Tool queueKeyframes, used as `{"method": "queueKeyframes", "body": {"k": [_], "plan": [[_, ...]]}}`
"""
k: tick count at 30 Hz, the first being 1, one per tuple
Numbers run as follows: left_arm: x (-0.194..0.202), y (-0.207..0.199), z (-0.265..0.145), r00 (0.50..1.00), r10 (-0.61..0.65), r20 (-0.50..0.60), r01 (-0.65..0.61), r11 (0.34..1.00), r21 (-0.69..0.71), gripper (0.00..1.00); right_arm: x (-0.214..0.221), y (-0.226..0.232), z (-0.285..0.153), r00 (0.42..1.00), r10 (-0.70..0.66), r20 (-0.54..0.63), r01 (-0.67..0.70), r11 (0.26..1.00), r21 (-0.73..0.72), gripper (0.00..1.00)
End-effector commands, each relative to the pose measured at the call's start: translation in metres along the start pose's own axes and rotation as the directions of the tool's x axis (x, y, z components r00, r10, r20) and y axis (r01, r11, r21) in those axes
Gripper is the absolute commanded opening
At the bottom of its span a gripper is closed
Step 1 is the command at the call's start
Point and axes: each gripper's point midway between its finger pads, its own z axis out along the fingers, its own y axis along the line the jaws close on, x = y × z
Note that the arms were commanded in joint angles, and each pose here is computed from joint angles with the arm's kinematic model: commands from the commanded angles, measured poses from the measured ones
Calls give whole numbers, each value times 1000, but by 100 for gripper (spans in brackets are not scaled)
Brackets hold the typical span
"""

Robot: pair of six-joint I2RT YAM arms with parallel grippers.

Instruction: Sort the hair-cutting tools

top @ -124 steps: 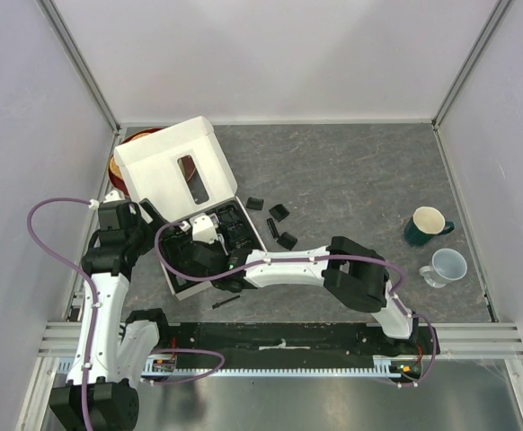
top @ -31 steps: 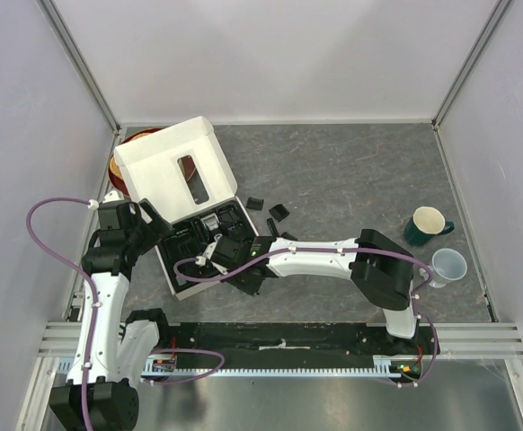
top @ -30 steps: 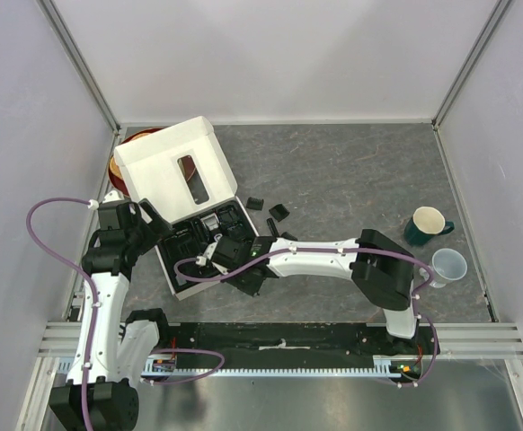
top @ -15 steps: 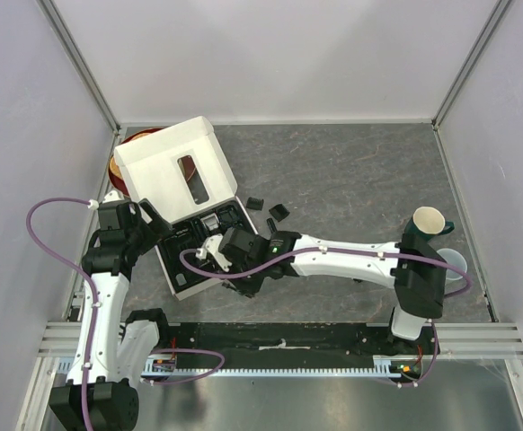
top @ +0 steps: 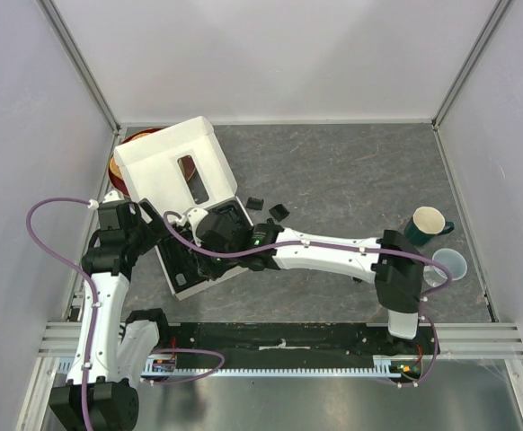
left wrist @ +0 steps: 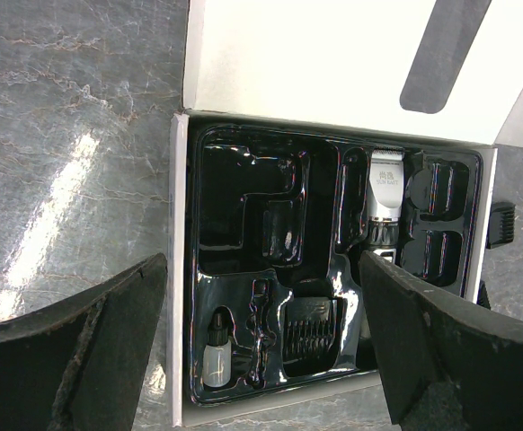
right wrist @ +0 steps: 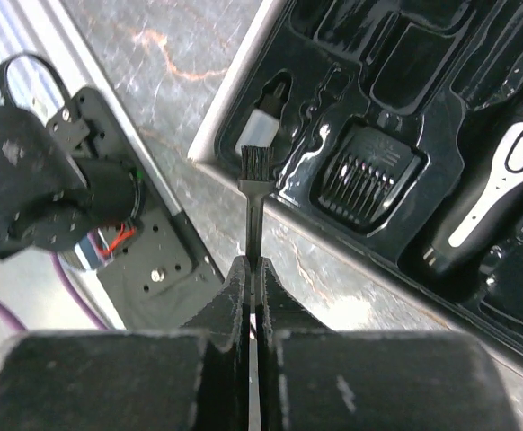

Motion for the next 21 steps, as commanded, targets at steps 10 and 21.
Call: {"method": "queueKeyframes", "body": {"k": [10, 21], "plan": [[-8, 7, -1, 999, -8, 39, 10, 999, -43, 93, -35, -11, 50, 947, 280, 157, -301, 944, 133, 0], [-11, 17, -1, 998, -26, 62, 33, 994, -103, 93, -30, -23, 66, 932, 317, 174, -350, 913, 209, 0]]}}
